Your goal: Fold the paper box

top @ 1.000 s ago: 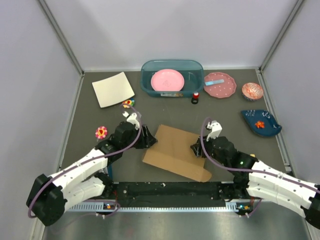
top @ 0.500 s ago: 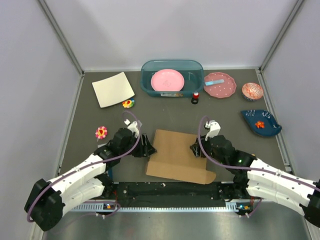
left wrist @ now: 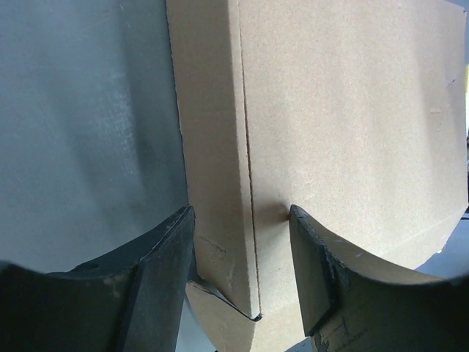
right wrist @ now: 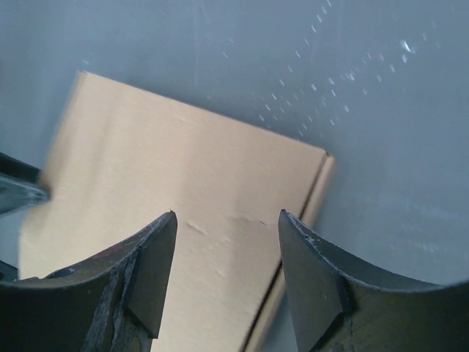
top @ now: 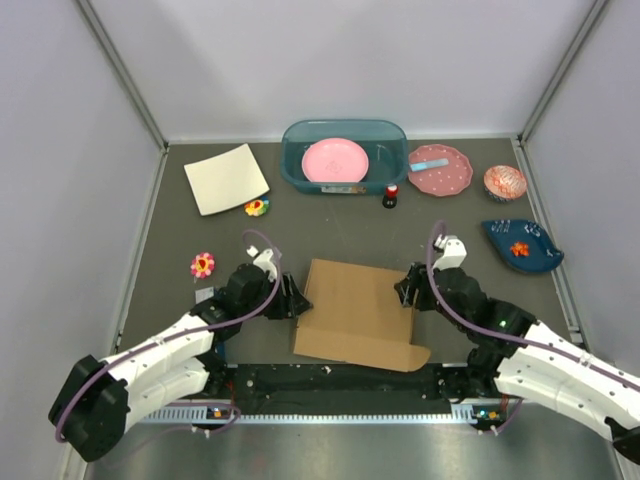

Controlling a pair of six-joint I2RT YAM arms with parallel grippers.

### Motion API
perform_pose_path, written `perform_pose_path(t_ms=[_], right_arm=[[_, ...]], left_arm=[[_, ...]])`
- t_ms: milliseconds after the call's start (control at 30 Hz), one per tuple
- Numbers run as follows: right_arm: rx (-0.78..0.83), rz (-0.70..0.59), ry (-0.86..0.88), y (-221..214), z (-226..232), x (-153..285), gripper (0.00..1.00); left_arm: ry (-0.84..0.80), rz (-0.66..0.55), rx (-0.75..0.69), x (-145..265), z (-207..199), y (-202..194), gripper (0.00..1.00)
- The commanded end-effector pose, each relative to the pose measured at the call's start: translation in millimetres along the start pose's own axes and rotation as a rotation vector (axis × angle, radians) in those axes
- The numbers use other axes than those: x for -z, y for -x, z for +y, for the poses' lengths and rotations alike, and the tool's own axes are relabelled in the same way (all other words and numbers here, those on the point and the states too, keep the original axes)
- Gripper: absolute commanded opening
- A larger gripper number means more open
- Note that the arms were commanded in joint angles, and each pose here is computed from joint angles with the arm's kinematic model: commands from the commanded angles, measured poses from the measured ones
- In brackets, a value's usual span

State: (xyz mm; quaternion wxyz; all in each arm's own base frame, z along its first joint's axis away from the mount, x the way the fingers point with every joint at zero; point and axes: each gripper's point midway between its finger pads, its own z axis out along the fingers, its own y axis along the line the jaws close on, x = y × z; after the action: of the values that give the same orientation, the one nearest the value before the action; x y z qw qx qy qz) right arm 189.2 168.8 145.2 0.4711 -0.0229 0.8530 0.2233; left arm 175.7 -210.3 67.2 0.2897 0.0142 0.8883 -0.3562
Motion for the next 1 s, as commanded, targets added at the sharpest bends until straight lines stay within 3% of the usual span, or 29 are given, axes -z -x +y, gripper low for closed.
perform_pose_path(t_ms=[0,233,400,533,633,733,967], right_arm=[[-0.028,0.130,-0.122,-27.9,-19.4,3.4,0.60],[-0.118,0.254,-0.097,-71.7,-14.3,-10.0,0.61],[-0.151,0.291,-0.103,-88.4,-19.0,-25.6,0.56],[-0.181,0.199,-0.060,-66.3,-19.0,-46.0,0.47],[-0.199,0.137,-0.042,-39.9,-27.5,-62.2,0.45],[-0.183,0.159,-0.063,-29.5,-38.4,-78.3,0.45],[-0.188,0.236,-0.058,-36.2,-44.7,-104.7,0.53]], left_arm=[[0.065,-0.018,0.013,-4.7,21.0,-6.9,0.59],[0.061,-0.042,0.057,-8.7,26.6,-10.9,0.59],[0.060,-0.057,0.086,-12.9,28.5,-10.6,0.58],[0.070,-0.099,0.099,-17.0,28.6,-0.3,0.57],[0.077,-0.151,0.113,-21.7,27.1,13.3,0.56],[0.093,-0.185,0.111,-28.9,22.9,30.2,0.56],[0.148,-0.078,0.114,-53.2,29.0,22.8,0.57]])
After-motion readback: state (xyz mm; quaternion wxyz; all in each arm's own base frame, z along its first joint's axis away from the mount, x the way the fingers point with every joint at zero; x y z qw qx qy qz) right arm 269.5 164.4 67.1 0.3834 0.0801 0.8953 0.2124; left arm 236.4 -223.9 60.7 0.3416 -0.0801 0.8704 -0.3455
